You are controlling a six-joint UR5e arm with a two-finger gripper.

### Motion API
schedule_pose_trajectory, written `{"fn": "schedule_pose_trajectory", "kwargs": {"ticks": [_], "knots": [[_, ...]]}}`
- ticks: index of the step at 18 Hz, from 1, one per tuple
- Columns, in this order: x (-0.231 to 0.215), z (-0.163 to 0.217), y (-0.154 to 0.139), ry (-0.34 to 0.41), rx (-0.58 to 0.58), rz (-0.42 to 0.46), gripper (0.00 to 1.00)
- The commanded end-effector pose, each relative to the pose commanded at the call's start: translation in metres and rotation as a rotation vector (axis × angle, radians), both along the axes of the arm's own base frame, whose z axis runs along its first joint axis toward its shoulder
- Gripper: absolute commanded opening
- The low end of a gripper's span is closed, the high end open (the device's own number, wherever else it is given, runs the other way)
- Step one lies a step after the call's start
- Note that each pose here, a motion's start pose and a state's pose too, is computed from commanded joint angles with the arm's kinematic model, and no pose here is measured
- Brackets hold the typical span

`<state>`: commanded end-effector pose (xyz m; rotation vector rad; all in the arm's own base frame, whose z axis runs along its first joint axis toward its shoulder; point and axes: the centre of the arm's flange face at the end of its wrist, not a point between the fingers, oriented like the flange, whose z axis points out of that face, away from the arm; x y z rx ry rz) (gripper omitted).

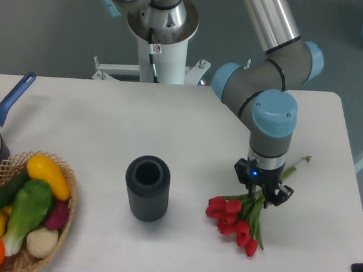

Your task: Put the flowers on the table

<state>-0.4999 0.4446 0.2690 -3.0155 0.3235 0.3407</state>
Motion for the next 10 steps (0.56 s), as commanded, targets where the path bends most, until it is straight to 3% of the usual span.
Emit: {"fn": "schedule_pose_trajectory", "kwargs": {"ticks": [5,7,10], "knots": [[-0.043,0.011,-0.047,0.018,0.028,0.083,1.00],[-0.058,0.023,-0.057,0.019,0.086,0.091,1.00],[-0.061,0.021,-0.058,0.019,0.082,0.060,1.00]]}}
